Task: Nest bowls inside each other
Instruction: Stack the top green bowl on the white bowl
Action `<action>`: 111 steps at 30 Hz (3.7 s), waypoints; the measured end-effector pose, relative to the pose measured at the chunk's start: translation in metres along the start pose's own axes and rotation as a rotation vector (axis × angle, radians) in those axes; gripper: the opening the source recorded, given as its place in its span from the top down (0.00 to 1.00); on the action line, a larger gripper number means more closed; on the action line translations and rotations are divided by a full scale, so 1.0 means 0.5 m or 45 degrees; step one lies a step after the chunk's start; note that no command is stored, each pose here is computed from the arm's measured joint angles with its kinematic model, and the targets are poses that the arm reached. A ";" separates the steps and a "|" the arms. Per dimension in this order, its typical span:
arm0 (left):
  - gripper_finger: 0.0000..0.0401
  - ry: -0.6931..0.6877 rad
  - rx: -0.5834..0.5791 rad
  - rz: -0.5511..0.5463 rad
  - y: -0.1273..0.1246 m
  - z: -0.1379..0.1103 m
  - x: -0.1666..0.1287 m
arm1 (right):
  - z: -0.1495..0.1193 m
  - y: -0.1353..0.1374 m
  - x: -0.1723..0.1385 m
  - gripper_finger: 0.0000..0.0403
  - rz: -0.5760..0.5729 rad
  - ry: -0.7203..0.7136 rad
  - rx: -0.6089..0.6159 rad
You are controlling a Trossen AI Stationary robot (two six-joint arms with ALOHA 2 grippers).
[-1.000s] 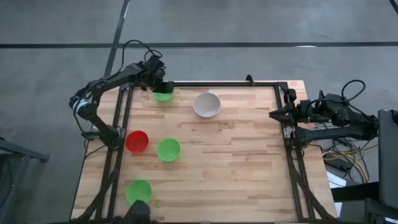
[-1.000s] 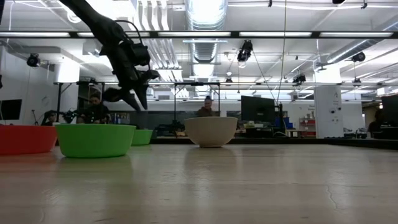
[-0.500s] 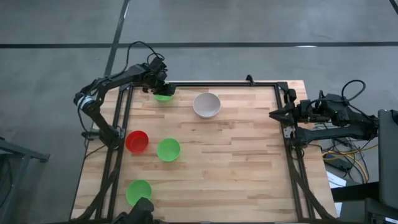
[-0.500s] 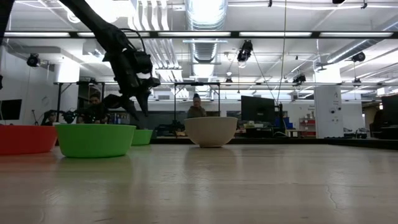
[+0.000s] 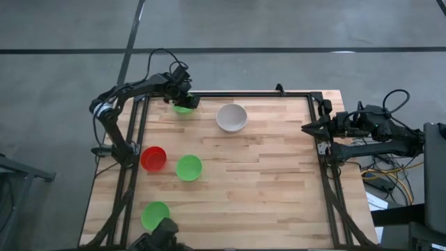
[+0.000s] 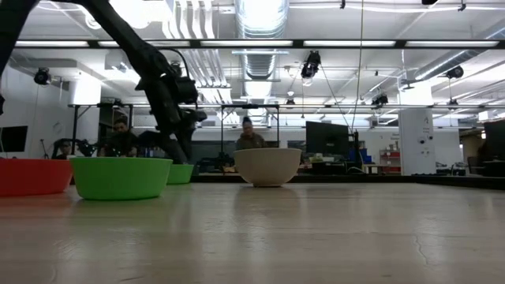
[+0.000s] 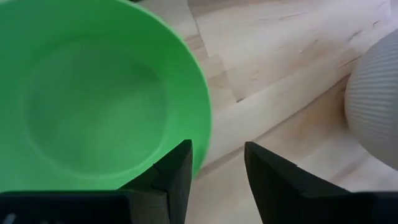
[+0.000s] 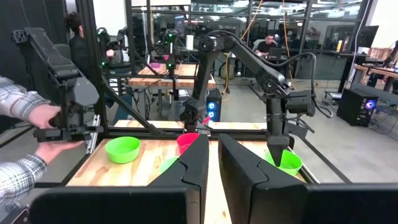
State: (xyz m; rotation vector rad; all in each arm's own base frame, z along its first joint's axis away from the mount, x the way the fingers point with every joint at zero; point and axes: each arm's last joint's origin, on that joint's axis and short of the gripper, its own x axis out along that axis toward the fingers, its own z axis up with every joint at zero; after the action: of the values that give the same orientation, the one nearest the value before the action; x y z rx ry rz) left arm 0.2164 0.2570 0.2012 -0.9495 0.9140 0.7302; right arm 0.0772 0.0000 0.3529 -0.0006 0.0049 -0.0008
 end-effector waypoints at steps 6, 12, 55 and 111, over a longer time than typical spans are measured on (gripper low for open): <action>0.62 0.003 0.108 -0.006 0.001 0.001 0.006 | 0.000 0.000 0.000 0.92 0.000 0.000 0.000; 0.62 0.010 0.202 -0.005 0.002 0.002 0.013 | 0.000 0.000 0.000 0.92 0.000 0.000 0.000; 0.94 0.089 0.211 0.033 0.017 0.001 0.060 | 0.000 0.000 0.000 0.92 0.000 0.000 0.000; 0.98 -0.253 0.546 -0.010 -0.104 0.034 -0.173 | 0.000 0.000 0.000 0.92 0.000 0.000 0.000</action>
State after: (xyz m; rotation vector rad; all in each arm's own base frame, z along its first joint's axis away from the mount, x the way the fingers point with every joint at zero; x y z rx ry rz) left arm 0.2278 0.2403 0.3013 -0.4928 0.8456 0.5778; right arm 0.0772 -0.0001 0.3530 -0.0006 0.0048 -0.0011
